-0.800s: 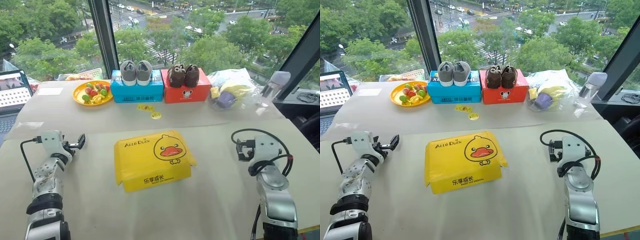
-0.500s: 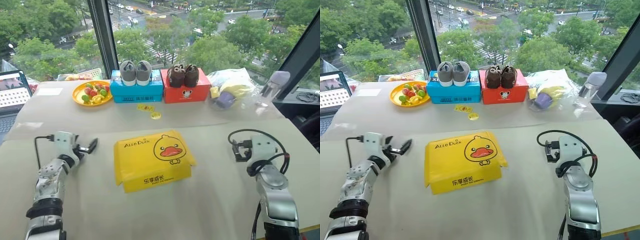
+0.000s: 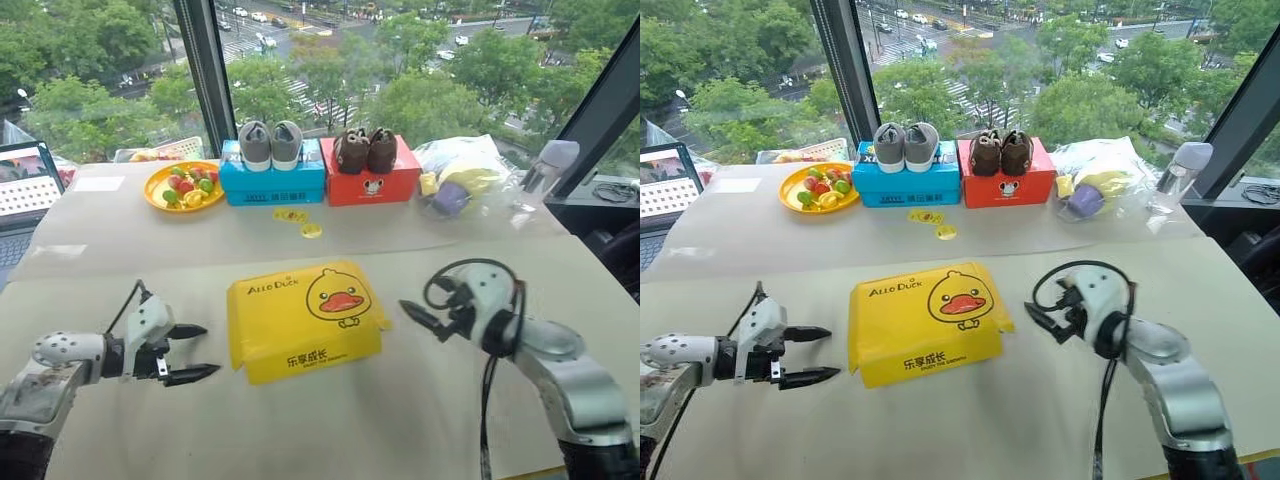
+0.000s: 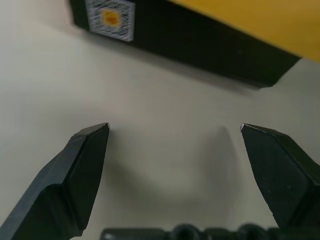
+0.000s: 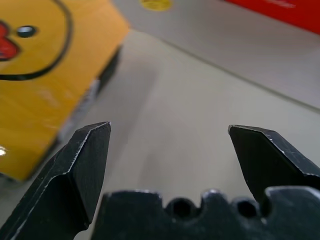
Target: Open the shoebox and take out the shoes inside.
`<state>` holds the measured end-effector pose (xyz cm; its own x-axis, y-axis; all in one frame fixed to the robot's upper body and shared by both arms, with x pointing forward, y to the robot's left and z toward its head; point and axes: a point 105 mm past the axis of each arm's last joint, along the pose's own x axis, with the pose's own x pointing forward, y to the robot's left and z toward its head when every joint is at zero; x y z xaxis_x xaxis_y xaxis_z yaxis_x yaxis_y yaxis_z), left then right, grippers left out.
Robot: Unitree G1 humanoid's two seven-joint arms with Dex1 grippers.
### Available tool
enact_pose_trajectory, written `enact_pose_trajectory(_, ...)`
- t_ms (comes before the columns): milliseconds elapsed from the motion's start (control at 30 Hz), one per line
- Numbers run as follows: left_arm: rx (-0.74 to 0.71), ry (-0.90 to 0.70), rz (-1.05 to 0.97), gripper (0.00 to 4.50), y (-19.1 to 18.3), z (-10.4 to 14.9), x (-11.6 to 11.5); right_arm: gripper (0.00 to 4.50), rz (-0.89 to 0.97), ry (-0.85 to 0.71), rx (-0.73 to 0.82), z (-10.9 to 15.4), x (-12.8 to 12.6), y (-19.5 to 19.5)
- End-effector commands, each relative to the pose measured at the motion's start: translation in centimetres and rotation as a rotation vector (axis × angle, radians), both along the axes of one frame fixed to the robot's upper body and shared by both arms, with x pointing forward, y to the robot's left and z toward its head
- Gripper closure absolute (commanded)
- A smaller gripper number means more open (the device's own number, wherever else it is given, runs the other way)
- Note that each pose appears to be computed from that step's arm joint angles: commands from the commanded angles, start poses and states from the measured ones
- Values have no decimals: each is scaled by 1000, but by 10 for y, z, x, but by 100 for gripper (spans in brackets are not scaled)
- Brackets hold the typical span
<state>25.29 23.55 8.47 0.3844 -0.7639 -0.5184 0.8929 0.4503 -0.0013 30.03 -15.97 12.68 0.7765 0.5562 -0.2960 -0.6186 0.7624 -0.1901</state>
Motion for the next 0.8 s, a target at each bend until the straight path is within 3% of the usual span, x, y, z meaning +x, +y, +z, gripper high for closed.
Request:
enact_pose_trajectory(33,18,-53,15,0,0,1,10,2,-5,-62,-17,11,8,0)
enact_pose_trajectory(100,5,-80,51,0,3,4,16,2,-16,-64,-11,12,9,-3)
enact_pose_trajectory(167,-17,-102,79,0,5,7,19,54,-31,-68,-18,12,8,-6)
enact_pose_trajectory(267,-25,-108,108,74,10,7,21,142,-46,-64,-27,8,8,-9)
enact_pose_trajectory(567,-28,-101,66,400,6,6,17,449,-40,-50,-29,4,6,-7)
enact_pose_trajectory(633,-12,-94,40,446,2,4,15,450,-21,-39,-38,2,5,-2)
enact_pose_trajectory(800,-17,-76,-19,446,-16,4,12,450,63,-18,-55,-5,-1,19)
